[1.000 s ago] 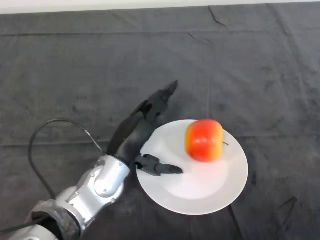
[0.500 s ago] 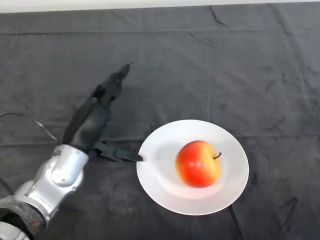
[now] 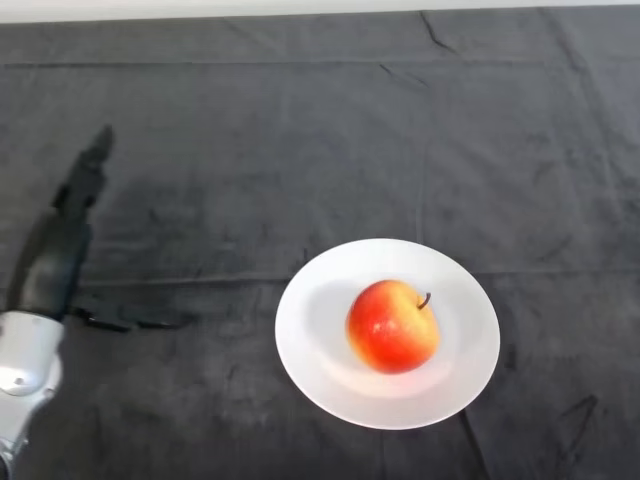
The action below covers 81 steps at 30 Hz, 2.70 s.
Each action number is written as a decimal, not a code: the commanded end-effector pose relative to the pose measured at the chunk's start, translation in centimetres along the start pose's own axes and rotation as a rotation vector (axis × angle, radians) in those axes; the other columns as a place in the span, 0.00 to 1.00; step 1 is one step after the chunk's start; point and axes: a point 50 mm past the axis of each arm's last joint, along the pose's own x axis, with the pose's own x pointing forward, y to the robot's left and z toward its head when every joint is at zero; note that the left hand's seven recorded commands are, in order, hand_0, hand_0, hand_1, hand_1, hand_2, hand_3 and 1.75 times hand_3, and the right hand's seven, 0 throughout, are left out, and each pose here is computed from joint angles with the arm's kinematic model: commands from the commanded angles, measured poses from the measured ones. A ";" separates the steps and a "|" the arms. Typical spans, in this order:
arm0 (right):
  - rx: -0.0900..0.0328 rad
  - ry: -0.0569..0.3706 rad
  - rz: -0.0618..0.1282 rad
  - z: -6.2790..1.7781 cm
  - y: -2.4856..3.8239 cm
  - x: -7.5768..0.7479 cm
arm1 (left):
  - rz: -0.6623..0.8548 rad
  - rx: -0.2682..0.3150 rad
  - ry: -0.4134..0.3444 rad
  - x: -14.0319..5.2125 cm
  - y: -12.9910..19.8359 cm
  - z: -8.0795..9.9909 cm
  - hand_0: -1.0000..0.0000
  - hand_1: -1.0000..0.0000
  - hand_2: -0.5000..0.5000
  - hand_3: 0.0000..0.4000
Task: Move the apple to the plate
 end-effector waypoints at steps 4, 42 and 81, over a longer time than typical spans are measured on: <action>-0.005 -0.038 0.029 1.00 0.67 -0.17 | 0.107 0.001 0.066 -1.4 3.5 -1.8 1.00 1.00 0.50 0.00; -0.003 -0.038 0.030 1.02 0.68 -0.18 | 0.589 -0.209 0.218 -7.6 14.7 -5.4 1.00 1.00 0.50 0.00; -0.002 -0.037 0.031 1.03 0.69 -0.18 | 0.911 -0.447 0.198 -11.4 19.0 -6.4 1.00 1.00 0.50 0.00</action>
